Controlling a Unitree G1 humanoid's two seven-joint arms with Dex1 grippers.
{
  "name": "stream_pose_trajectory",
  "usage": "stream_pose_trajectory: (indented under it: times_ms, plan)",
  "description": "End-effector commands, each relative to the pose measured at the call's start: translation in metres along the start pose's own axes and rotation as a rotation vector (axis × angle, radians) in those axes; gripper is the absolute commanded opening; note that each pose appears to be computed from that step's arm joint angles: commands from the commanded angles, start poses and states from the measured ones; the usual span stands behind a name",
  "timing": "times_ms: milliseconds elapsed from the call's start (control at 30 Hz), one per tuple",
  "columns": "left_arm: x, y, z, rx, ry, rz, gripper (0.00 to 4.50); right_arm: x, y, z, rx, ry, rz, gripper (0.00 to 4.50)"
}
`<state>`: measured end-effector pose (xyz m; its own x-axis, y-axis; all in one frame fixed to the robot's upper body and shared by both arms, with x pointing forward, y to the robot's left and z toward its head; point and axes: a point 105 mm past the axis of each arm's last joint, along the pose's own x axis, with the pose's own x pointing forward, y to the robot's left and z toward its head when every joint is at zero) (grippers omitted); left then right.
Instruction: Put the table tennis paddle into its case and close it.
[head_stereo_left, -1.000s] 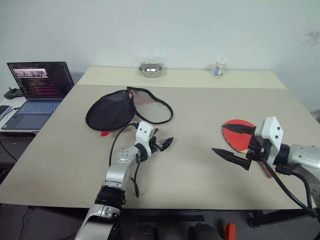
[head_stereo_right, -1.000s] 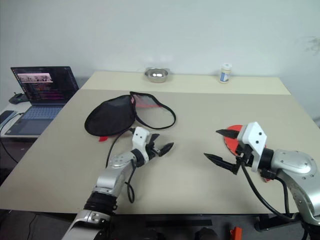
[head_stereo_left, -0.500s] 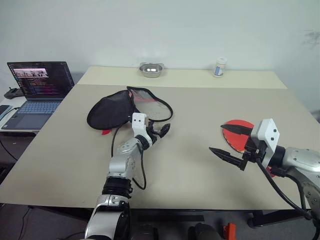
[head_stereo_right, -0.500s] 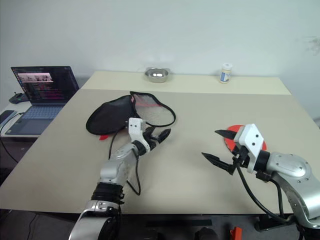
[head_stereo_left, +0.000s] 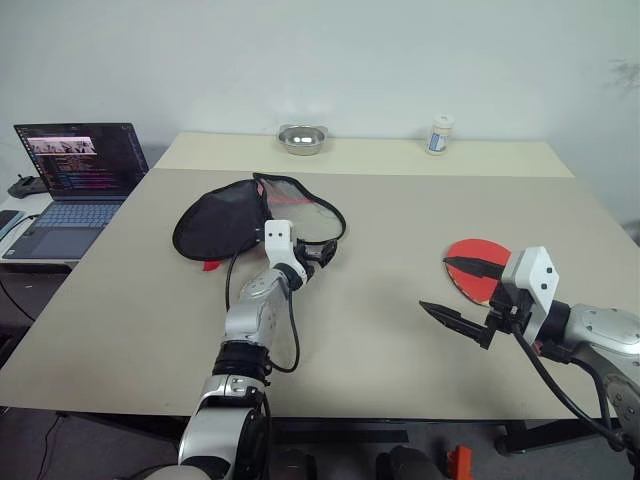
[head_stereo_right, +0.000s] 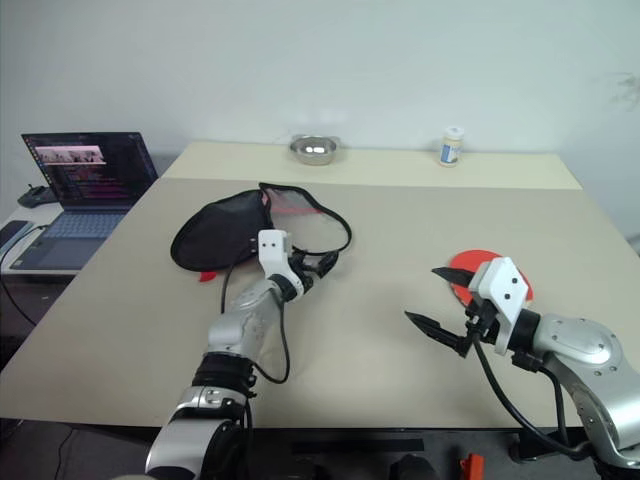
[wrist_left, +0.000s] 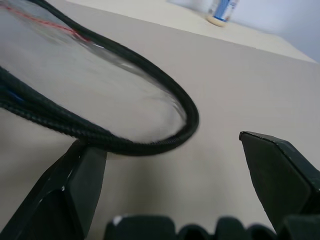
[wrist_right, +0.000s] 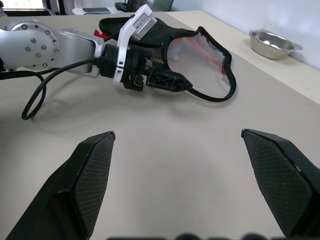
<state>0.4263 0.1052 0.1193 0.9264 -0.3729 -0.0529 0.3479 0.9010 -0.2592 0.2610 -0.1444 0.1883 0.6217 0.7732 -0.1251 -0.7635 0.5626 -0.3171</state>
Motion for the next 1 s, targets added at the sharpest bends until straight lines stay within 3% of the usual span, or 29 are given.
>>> stream_pose_trajectory:
  times_ms: [33,267,367,700,733,867,1000]
  plan:
    - [0.007,-0.003,0.02,-0.037,-0.072,0.023,4.5,-0.004,0.0,0.014,-0.053,-0.041,-0.017,4.44]
    - [0.012,-0.007,0.018,-0.107,-0.066,0.024,4.5,-0.006,-0.001,0.015,-0.058,-0.035,-0.028,4.44]
    - [0.012,-0.005,0.019,-0.135,-0.068,0.034,3.92,-0.008,-0.003,0.015,-0.062,-0.031,-0.034,4.5]
    - [0.013,0.007,0.03,-0.173,-0.126,0.084,0.21,-0.011,-0.006,0.016,-0.068,-0.026,-0.051,4.5]
    - [0.013,0.007,0.03,-0.173,-0.127,0.082,0.04,-0.011,-0.006,0.016,-0.069,-0.025,-0.051,4.5]
    - [0.014,0.002,0.028,-0.175,-0.115,0.042,0.04,-0.013,-0.007,0.016,-0.074,-0.022,-0.053,4.5]
    - [0.011,-0.026,0.019,-0.206,-0.042,-0.149,0.04,-0.02,-0.012,0.018,-0.089,-0.01,-0.063,4.5]
